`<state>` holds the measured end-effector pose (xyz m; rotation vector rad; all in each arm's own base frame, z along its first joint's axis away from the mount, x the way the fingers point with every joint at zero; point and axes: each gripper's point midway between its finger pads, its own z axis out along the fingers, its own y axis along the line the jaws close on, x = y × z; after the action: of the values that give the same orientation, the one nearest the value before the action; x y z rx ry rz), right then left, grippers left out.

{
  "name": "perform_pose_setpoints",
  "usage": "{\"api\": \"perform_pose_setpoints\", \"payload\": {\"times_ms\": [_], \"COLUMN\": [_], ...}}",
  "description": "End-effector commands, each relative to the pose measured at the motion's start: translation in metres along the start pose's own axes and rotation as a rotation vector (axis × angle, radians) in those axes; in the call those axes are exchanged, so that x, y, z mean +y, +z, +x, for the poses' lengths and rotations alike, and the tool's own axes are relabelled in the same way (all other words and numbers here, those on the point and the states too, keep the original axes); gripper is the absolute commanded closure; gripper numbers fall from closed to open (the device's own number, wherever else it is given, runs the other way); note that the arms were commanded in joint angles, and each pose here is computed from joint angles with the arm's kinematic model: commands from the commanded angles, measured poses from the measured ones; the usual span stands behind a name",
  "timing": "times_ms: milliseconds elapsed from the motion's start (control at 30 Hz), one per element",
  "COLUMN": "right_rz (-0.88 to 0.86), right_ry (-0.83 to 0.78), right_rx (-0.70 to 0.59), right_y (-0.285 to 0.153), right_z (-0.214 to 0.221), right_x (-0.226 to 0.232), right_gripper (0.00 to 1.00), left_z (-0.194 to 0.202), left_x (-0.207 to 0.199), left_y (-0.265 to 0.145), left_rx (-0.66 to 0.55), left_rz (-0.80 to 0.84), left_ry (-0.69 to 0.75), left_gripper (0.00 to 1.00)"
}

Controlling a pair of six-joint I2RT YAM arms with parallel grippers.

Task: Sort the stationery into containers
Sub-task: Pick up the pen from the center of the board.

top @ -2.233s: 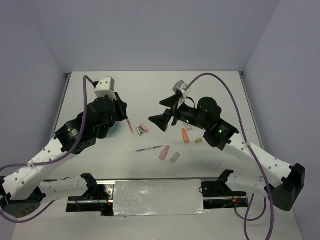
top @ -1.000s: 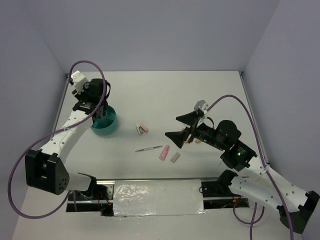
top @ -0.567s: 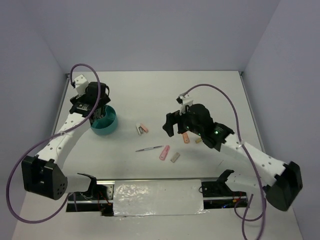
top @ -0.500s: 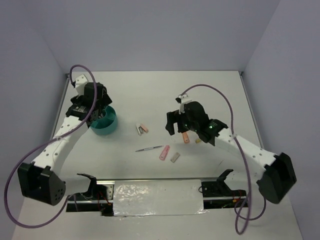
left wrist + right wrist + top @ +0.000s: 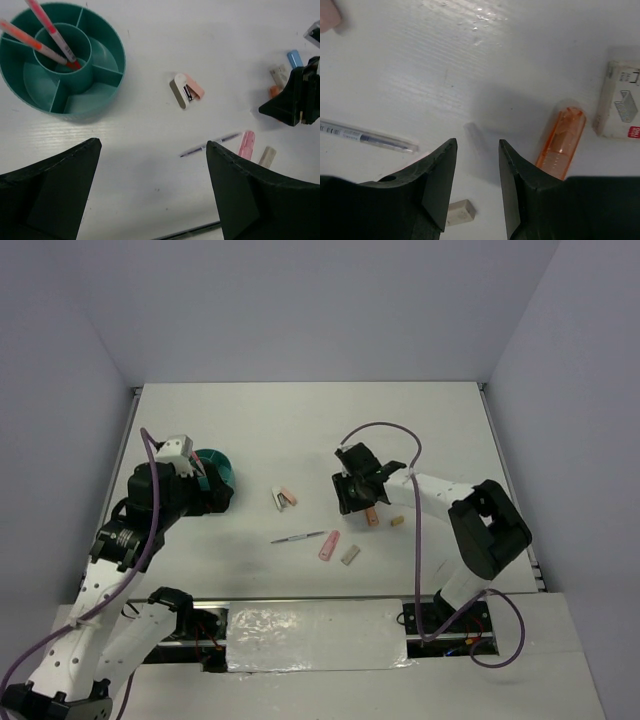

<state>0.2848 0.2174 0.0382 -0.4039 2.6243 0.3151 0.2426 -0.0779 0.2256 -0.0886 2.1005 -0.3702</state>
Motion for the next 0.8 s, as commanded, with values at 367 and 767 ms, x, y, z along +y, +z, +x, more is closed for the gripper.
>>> {"api": "perform_pose_setpoints", "payload": {"times_ms": [367, 767], "right_rz": [-0.139, -0.364], "right_ry": [-0.220, -0.758], "right_rx": [-0.200, -0.130], "right_y": [-0.042, -0.030], "right_z": [-0.019, -0.004], "right_x": [0.094, 0.141], "right_gripper": [0.51, 0.42], "left_z": [-0.001, 0.001], "left_x": [-0.019, -0.017], "left_y": [0.001, 0.002], "left_rx": [-0.012, -0.004], "left_rz": [0.110, 0.093], "left_ry": [0.046, 0.044], "left_gripper": [0.01, 0.01]}}
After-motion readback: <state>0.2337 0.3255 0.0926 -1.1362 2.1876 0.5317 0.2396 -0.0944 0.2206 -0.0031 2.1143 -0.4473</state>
